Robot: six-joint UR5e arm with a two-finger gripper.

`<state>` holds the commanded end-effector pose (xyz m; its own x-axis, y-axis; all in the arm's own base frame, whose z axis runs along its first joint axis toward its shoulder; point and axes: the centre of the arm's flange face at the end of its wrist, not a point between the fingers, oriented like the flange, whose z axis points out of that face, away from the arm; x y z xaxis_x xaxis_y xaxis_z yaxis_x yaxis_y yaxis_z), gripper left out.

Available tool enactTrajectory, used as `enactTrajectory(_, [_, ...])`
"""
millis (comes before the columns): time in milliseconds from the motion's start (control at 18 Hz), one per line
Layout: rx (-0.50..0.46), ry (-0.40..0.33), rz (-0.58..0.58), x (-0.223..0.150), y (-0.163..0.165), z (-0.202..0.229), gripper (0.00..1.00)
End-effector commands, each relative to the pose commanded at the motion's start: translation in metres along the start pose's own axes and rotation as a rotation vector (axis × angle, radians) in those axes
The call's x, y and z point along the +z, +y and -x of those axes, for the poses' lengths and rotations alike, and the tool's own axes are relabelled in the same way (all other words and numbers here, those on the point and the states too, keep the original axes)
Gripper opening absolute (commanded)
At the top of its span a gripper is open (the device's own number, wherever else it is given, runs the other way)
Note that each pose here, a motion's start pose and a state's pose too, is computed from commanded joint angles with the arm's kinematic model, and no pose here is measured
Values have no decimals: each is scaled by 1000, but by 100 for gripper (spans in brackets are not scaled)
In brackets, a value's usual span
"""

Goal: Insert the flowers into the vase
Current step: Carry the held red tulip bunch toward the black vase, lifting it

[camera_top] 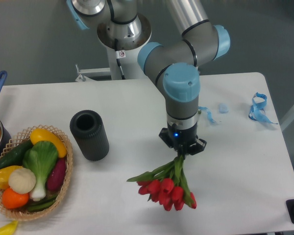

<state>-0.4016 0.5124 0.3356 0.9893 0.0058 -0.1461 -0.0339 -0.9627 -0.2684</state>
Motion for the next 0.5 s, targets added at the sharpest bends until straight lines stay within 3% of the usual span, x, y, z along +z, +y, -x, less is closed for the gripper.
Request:
enactTrajectory(222, [-80, 32, -212, -16, -24, -7, 0])
enactTrajectory(500, [-88, 192, -437, -46, -44, -25, 0])
